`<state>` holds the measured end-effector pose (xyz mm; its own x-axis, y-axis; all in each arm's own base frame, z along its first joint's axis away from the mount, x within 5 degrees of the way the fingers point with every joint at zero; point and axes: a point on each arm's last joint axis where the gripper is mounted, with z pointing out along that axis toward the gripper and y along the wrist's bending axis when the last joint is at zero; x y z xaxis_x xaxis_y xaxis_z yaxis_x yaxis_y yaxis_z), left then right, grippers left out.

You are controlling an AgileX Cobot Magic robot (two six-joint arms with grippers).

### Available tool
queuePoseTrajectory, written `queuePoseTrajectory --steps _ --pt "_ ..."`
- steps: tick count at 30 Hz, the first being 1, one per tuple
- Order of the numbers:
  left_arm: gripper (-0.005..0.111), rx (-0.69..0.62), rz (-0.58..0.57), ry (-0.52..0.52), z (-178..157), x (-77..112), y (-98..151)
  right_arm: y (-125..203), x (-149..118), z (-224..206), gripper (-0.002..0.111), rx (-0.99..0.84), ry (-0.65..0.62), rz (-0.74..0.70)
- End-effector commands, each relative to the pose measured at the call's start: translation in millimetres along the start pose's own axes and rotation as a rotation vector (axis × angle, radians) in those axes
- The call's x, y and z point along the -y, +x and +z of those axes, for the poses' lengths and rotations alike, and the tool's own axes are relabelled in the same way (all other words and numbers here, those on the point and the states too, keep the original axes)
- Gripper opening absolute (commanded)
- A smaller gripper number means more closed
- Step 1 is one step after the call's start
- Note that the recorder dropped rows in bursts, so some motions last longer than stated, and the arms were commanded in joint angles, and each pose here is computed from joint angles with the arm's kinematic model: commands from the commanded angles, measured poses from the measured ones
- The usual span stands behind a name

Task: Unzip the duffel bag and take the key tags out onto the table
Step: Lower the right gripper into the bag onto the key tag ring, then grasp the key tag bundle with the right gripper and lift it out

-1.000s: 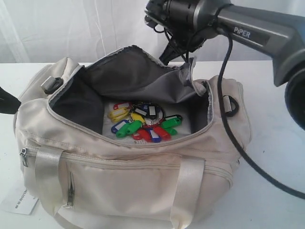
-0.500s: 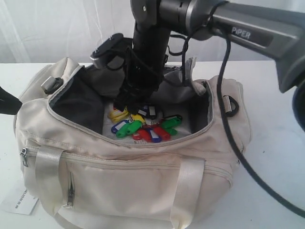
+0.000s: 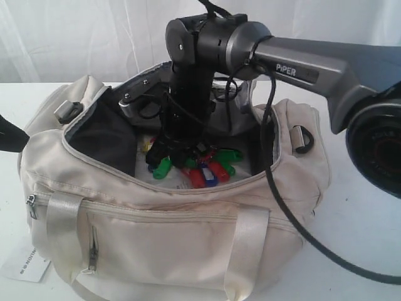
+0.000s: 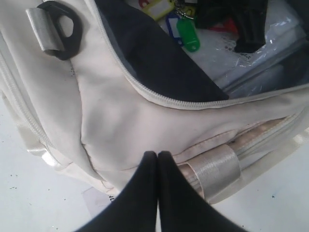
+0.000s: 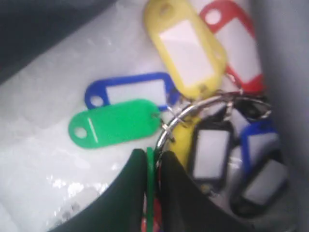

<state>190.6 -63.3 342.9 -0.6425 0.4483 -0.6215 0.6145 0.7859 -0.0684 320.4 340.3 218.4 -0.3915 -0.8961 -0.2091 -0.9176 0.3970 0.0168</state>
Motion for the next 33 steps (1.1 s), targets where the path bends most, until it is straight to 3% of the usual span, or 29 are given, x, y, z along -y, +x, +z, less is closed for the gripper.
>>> queuePoseTrajectory --steps 1,17,26,33 --pt "0.000 -0.004 -0.006 0.024 -1.3 3.2 1.9 4.2 -2.6 -54.7 0.000 0.088 0.070 -0.030" --pt "0.000 -0.004 -0.006 0.024 -1.3 3.2 1.9 33.3 -20.0 -179.3 0.000 0.320 0.222 -0.056" --pt "0.000 -0.004 -0.006 0.024 -1.3 3.2 1.9 67.8 -20.9 -245.7 0.000 0.420 0.431 0.080" --pt "0.000 -0.006 -0.006 0.026 -1.3 3.4 2.1 104.3 -34.1 -285.0 0.000 0.500 0.488 0.134"
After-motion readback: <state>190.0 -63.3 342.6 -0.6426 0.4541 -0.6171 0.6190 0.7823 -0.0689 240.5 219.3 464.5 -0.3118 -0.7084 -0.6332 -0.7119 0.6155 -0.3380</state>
